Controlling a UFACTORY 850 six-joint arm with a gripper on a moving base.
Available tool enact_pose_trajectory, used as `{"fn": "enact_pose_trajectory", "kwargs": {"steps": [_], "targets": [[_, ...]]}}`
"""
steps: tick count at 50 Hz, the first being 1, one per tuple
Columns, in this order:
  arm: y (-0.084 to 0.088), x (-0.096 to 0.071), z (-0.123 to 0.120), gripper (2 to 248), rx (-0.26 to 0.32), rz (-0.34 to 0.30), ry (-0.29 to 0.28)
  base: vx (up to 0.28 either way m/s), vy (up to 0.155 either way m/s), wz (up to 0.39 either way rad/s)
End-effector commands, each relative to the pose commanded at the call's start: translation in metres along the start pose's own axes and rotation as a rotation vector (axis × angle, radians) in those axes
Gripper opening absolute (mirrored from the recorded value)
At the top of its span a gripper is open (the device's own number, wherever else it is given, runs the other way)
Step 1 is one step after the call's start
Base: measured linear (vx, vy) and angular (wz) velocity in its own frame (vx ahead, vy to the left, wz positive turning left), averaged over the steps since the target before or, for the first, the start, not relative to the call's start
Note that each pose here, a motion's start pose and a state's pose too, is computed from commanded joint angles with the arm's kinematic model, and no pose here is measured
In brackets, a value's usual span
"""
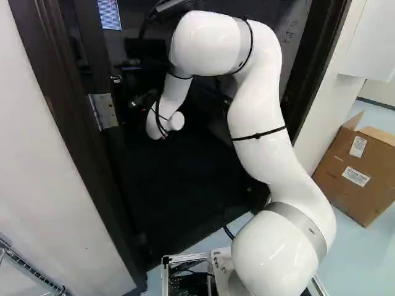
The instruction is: Open the door and move inside
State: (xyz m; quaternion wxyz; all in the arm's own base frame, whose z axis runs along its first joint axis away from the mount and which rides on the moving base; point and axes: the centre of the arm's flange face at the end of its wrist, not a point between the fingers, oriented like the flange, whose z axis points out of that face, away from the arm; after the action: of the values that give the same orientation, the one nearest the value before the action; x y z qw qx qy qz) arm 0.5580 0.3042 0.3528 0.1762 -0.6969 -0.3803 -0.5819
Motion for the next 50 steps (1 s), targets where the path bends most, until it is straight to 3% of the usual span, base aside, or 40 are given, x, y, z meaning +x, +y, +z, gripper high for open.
{"fn": "enact_pose_trajectory", "kwargs": {"steps": [29,50], "targets": [[0.006,-0.003,-0.009,247,-0.013,0.006,-0.008,0.000,0.000,0.000],[0.023,-0.009,-0.022,247,-0.042,0.016,-0.020,0.000,0.000,0.000]]}}
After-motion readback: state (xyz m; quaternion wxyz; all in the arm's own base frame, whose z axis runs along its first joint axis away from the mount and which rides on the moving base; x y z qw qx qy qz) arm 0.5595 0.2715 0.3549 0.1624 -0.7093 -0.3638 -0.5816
